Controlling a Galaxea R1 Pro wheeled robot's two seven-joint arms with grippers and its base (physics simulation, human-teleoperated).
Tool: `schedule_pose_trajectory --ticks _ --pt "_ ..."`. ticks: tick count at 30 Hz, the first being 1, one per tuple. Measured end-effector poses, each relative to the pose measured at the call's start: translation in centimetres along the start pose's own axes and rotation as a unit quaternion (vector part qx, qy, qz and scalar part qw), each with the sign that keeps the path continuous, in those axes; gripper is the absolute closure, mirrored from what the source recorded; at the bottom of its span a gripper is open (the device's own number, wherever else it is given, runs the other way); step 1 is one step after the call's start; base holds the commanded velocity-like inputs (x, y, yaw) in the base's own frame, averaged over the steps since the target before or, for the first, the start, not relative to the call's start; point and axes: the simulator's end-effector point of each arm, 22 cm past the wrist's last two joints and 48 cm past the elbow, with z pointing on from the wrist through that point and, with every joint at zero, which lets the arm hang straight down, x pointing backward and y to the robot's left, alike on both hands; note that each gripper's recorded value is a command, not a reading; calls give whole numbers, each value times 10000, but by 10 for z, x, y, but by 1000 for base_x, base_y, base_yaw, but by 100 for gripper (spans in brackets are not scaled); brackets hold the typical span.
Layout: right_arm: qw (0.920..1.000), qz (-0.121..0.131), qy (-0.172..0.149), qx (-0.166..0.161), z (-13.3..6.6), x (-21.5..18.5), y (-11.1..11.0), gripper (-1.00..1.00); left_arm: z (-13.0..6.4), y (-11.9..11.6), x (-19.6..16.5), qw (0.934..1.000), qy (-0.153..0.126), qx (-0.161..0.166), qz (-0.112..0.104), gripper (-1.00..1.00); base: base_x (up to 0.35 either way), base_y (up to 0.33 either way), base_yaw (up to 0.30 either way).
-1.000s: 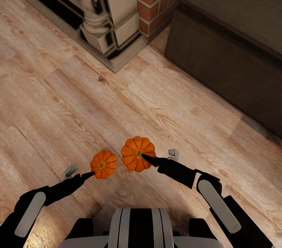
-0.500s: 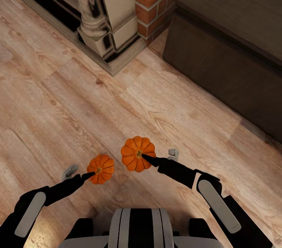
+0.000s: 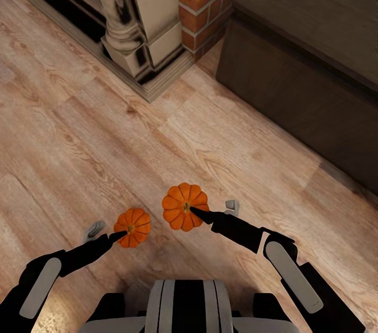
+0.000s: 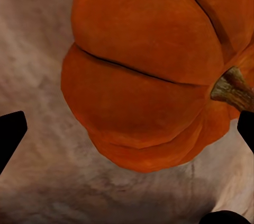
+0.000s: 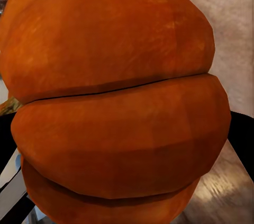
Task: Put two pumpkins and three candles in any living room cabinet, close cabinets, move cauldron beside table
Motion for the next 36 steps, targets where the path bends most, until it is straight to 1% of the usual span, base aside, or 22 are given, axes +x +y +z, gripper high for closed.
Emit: schedule_pose_trajectory --ticks 14,17,20,26,33,36 --pt "9999 109 62 63 3 8 -14 100 7 10 8 9999 98 -69 -62 -100 0 0 0" --pt "9998 156 88 88 4 11 -19 100 10 12 11 9998 137 -53 -124 -100 0 0 0" --pt "9998 163 86 83 4 11 -19 100 10 12 10 9999 126 -72 -70 -100 0 0 0" --pt "9998 165 80 82 5 11 -19 100 10 11 10 9999 125 -75 -55 -100 55 -70 0" --pt "9998 166 81 90 5 11 -19 100 10 8 10 9999 127 -14 -105 -100 54 -39 0" --pt "9998 162 79 84 4 11 -19 100 10 4 11 9997 132 67 -170 -100 182 -2 0"
